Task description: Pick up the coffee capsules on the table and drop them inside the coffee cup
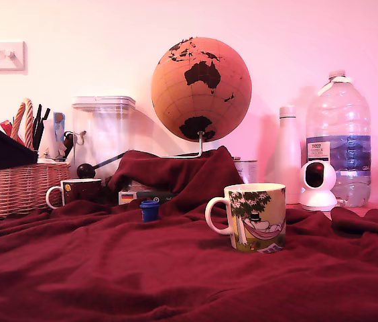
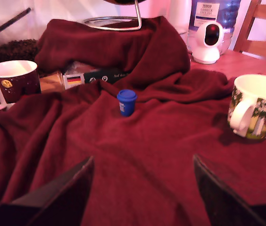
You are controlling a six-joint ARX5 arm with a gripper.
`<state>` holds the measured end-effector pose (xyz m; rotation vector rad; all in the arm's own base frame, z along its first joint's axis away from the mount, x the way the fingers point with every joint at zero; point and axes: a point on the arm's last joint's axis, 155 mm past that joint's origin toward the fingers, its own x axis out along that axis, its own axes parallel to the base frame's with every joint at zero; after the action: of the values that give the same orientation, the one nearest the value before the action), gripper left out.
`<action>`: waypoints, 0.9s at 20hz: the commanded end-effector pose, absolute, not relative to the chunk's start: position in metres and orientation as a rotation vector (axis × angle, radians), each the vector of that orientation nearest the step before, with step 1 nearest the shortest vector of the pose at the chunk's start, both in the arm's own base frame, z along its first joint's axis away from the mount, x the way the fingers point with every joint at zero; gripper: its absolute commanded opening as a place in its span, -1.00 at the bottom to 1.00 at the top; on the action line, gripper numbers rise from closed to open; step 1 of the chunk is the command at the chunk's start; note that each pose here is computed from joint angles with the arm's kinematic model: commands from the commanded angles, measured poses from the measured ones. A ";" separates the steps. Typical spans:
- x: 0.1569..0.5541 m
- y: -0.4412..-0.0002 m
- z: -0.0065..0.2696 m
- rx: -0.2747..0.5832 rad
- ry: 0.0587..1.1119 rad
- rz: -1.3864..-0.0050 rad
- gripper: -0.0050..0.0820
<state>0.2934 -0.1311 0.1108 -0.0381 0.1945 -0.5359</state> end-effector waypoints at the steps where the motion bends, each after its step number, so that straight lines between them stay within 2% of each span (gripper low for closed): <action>1: 0.295 -0.133 0.108 -0.027 0.189 -0.540 0.51; 12: 0.308 -0.136 0.087 -0.027 0.204 -0.540 0.52; 18: 0.333 -0.143 0.077 -0.023 0.239 -0.540 0.52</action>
<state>0.3329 -0.1418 0.0818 -0.0347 0.2301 -0.5354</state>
